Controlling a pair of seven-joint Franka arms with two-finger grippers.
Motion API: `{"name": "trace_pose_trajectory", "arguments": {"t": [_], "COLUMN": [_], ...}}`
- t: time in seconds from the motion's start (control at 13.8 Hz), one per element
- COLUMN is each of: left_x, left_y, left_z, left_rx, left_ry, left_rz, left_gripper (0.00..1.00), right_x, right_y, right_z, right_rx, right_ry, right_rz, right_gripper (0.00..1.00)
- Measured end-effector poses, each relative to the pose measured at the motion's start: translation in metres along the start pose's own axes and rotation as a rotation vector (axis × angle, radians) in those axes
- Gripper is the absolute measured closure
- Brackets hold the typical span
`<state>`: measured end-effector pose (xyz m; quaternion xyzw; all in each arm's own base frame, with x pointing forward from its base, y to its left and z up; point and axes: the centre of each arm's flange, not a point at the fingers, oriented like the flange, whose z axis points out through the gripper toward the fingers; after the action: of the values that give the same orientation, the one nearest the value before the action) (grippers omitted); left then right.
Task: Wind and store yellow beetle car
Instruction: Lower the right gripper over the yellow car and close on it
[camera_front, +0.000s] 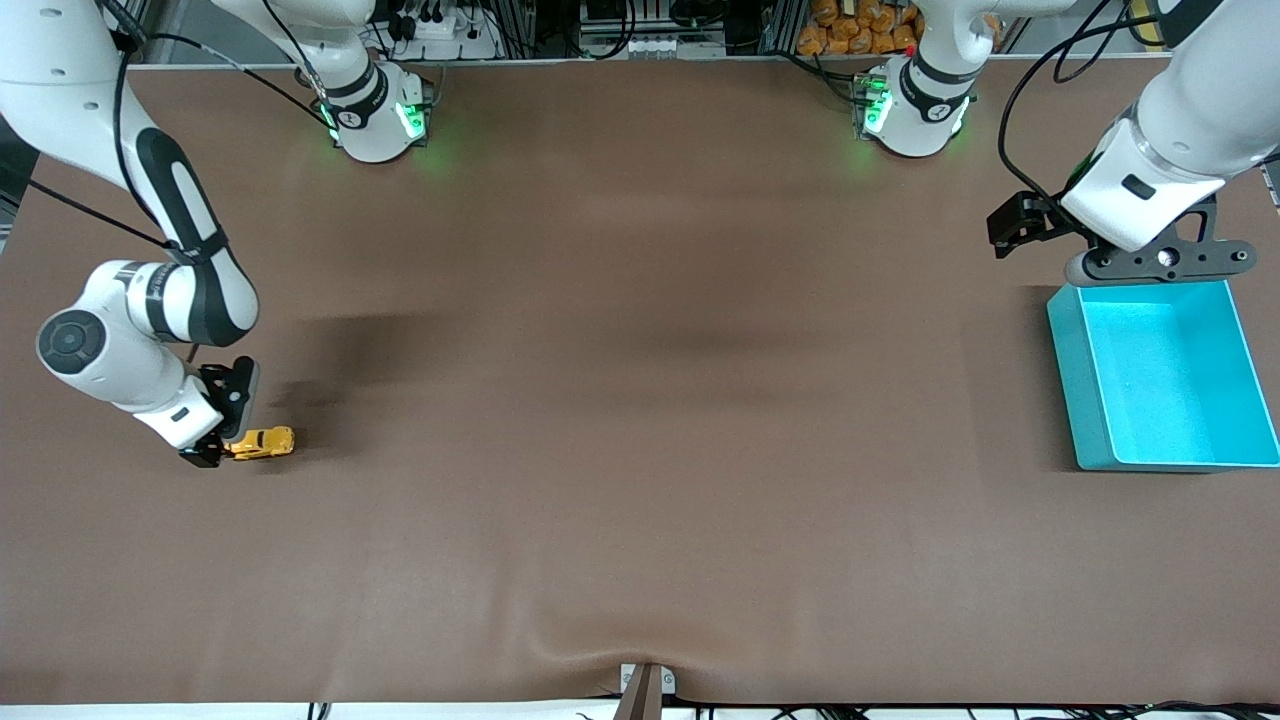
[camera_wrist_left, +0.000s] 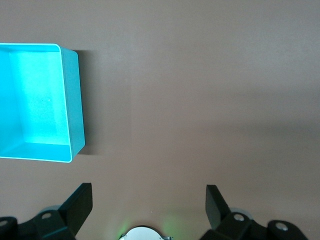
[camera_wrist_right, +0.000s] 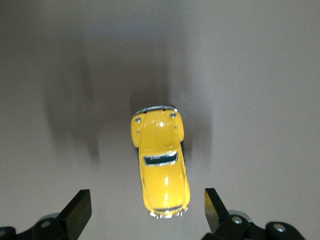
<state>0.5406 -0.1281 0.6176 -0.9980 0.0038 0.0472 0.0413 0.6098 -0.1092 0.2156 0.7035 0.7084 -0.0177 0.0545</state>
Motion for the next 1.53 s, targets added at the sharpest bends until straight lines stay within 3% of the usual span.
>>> {"name": "trace_pose_trajectory", "arguments": {"t": [0.8,0.87,1.16,1.24,1.53], "left_x": [0.000,0.000,0.000,0.000,0.000], "left_y": [0.001,0.001,0.001,0.001,0.001], "left_z": [0.001,0.001,0.001,0.001,0.001], "left_rx": [0.001,0.001,0.001,0.001,0.001], "left_ry": [-0.002,-0.002,-0.002,-0.003,-0.002], "left_rz": [0.002,0.002,0.001,0.001,0.001], "left_gripper": [0.00,0.00,0.00,0.00,0.00], "right_x": [0.005,0.005,0.007,0.008,0.010], "right_y": [0.004,0.004,0.008,0.009,0.010], "right_z": [0.022,0.022,0.021,0.020,0.020], "right_rx": [-0.028,-0.028,-0.034,-0.037,-0.038], "right_ry": [0.005,0.005,0.005,0.005,0.007], "right_rz": [-0.007,-0.008,-0.012,-0.013,-0.016], "right_gripper": [0.00,0.06,0.52,0.56,0.56]}}
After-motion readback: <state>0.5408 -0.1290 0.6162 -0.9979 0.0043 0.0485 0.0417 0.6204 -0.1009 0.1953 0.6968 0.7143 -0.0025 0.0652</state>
